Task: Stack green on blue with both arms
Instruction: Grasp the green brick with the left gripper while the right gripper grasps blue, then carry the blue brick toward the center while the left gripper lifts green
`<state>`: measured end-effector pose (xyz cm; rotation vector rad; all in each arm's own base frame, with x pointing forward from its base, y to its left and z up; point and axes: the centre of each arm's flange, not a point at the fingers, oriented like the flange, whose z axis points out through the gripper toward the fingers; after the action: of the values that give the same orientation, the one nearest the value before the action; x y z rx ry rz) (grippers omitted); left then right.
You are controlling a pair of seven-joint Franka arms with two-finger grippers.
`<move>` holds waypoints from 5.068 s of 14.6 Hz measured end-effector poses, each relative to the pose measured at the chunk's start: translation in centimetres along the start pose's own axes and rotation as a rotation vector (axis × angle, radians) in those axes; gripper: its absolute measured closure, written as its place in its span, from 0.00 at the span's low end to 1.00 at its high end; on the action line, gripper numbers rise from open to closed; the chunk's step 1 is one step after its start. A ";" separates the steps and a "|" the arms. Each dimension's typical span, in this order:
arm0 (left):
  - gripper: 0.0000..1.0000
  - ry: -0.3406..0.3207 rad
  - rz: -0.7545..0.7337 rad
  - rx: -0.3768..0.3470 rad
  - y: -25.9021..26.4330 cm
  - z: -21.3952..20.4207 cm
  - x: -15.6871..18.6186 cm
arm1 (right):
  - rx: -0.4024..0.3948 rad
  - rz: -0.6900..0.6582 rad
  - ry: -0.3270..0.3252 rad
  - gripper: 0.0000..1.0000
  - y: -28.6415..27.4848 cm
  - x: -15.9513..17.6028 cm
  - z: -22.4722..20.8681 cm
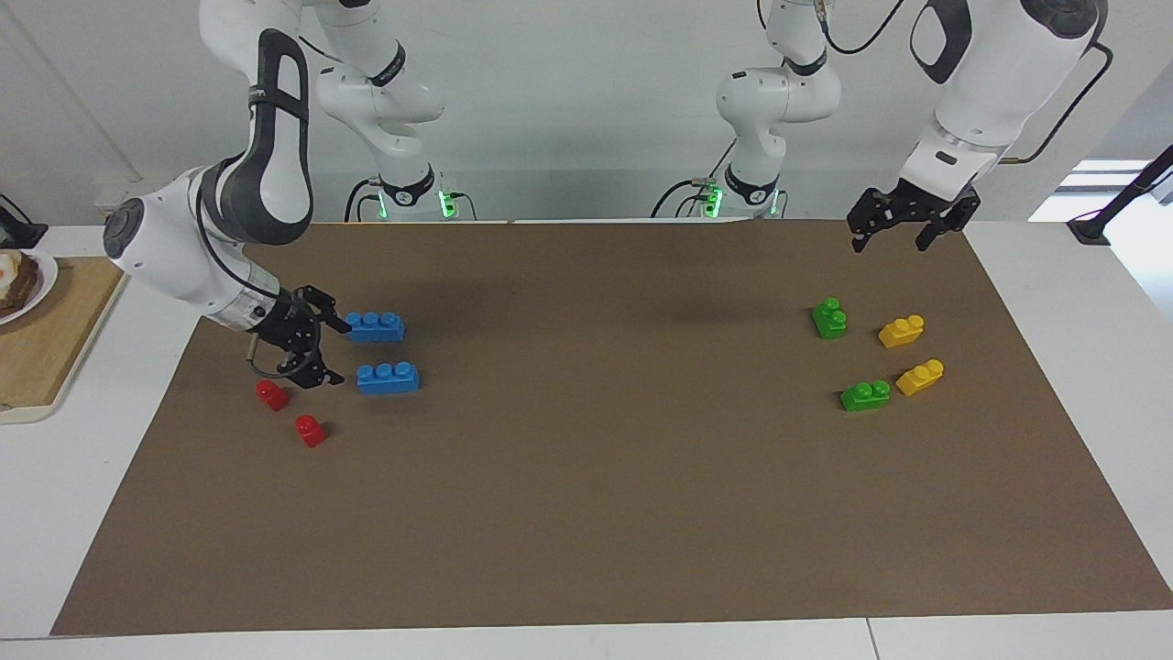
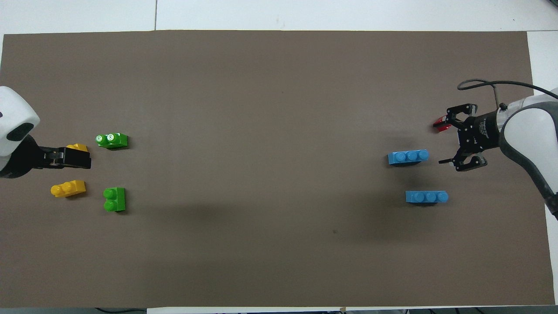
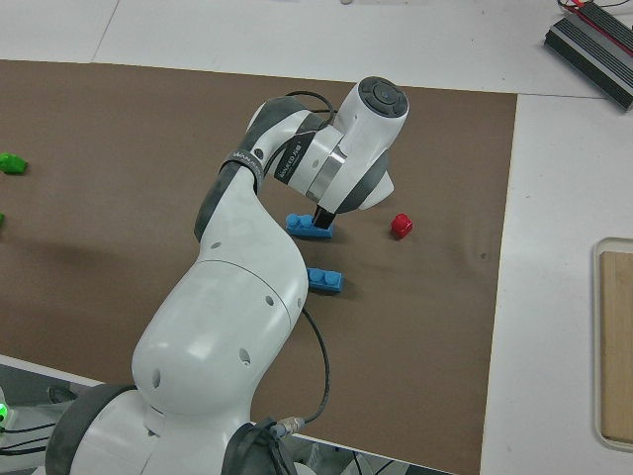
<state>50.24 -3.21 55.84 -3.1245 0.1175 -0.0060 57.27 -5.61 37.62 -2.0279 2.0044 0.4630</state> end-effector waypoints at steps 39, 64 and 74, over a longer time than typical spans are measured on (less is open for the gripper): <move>0.54 -0.133 -0.100 -0.012 -3.7 24.9 -4.1 | 0.023 -0.027 -0.052 0.66 -0.8 1.4 7.5; 0.65 -0.174 -0.804 0.002 5.8 13.0 4.4 | 0.051 0.072 -0.015 0.66 1.2 -35.5 16.7; 0.65 -0.130 -1.440 -0.043 19.3 12.3 3.1 | 0.139 0.050 -0.020 0.66 2.3 -35.7 19.6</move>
<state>51.89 -22.55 43.21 -2.4522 -1.9978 0.1699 53.96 34.93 33.84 -1.8876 2.0200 0.3419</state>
